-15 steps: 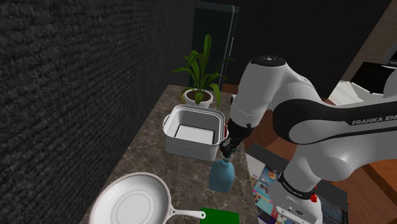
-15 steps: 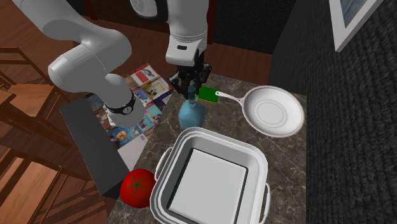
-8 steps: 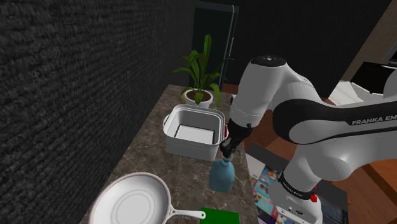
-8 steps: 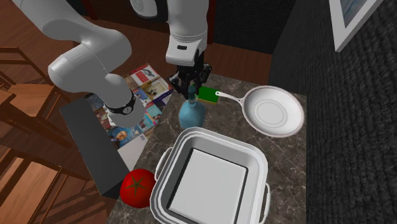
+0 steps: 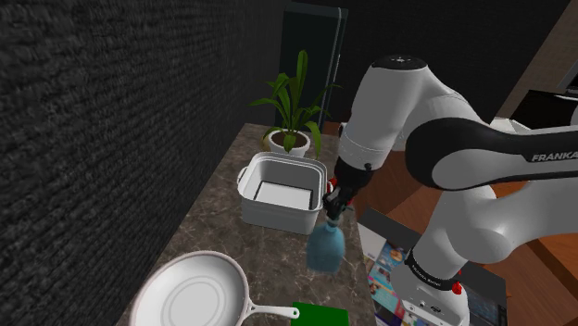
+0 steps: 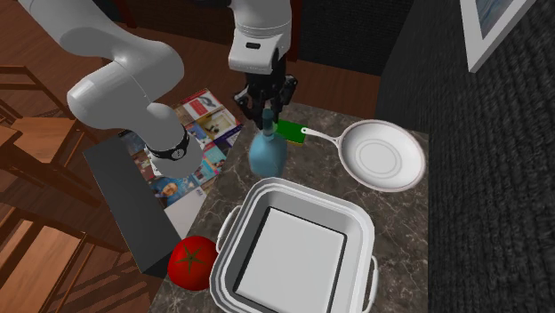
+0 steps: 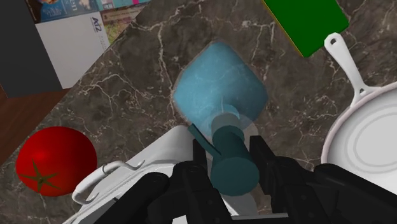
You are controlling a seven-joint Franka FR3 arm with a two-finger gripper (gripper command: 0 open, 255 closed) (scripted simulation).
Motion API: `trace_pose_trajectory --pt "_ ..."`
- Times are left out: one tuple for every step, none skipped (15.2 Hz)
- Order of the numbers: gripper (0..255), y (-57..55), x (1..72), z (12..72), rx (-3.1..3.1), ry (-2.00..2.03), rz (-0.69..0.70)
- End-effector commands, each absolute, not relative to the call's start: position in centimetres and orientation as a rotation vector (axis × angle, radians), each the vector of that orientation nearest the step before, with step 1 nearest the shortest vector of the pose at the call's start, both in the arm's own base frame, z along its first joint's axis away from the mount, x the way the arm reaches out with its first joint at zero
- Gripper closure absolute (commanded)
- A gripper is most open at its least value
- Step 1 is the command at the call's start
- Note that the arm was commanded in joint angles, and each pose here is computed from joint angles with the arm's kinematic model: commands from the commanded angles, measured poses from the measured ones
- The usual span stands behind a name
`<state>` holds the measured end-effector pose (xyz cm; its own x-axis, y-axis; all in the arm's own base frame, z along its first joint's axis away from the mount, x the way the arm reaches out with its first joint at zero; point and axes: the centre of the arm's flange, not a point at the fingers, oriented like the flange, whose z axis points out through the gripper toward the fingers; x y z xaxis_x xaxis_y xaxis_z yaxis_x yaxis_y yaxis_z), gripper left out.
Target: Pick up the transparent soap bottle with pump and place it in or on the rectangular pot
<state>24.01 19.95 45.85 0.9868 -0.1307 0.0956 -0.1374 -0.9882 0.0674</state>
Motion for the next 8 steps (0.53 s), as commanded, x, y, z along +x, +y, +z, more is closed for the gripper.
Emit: trace_pose_trajectory --pt "255 19.9 23.9 47.0 3.058 -0.207 0.140" --pt "255 19.9 23.9 47.5 3.058 -0.207 0.140" --pt "255 19.9 23.9 48.0 3.058 -0.207 0.140" --pt "255 19.9 23.9 48.6 3.058 -0.207 0.140" --pt "255 19.9 23.9 49.1 3.058 -0.207 0.140" --pt "255 19.9 23.9 49.6 3.058 -0.207 0.140" --pt "255 19.9 23.9 50.2 3.058 -0.207 0.140" --pt "255 19.9 23.9 50.7 3.058 -0.207 0.140"
